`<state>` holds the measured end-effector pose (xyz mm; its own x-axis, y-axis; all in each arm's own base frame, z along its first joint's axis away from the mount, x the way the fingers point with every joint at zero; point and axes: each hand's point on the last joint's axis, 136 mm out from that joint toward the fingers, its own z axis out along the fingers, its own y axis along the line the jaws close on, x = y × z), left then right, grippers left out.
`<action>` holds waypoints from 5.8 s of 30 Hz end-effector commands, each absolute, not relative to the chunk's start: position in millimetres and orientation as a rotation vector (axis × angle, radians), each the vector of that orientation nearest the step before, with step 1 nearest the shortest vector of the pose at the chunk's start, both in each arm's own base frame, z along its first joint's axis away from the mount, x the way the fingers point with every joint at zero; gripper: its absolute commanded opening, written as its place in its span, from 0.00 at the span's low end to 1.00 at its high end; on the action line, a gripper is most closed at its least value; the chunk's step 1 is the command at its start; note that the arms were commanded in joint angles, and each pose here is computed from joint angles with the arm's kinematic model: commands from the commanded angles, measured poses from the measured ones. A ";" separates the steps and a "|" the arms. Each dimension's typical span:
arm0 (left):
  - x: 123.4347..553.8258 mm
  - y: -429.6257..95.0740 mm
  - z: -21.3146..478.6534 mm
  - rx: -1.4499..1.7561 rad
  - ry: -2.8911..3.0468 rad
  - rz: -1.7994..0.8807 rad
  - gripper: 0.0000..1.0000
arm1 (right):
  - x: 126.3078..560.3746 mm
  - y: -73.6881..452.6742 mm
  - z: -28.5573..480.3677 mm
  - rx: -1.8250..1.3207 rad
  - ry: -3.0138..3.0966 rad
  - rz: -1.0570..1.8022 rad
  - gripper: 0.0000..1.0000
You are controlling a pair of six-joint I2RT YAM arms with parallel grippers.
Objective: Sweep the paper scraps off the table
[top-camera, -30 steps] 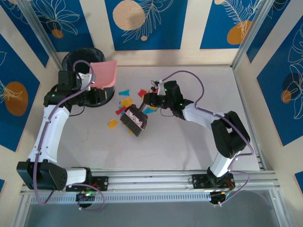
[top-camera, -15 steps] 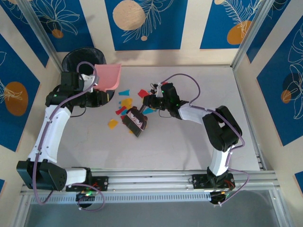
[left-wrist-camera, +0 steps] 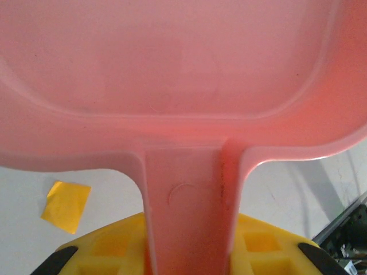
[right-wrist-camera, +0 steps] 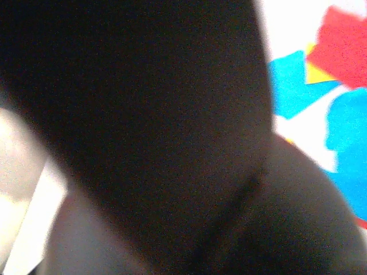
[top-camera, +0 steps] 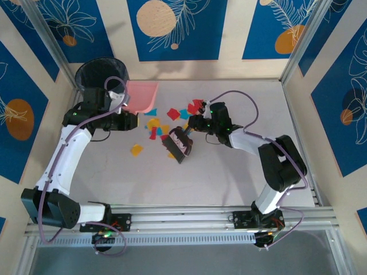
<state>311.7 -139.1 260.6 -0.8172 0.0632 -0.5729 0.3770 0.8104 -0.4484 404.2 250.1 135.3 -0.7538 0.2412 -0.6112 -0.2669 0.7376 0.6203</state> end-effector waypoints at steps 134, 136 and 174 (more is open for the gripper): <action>243.4 -280.9 61.2 1.559 3.006 -0.283 0.00 | 317.7 190.0 202.3 -0.559 2.121 0.455 0.00; 242.9 -278.3 62.5 1.547 3.006 -0.282 0.00 | 317.0 188.2 208.1 -0.556 2.104 0.447 0.00; 247.2 -239.7 59.1 1.345 3.071 -0.364 0.00 | 410.3 165.1 231.0 -0.369 1.908 0.191 0.00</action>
<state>244.9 -239.4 60.9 -0.6489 0.7540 0.1022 0.7123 0.6491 -0.2670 394.4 161.0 200.5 -0.4165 -0.1783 -0.8915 -0.3440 0.9386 -0.0270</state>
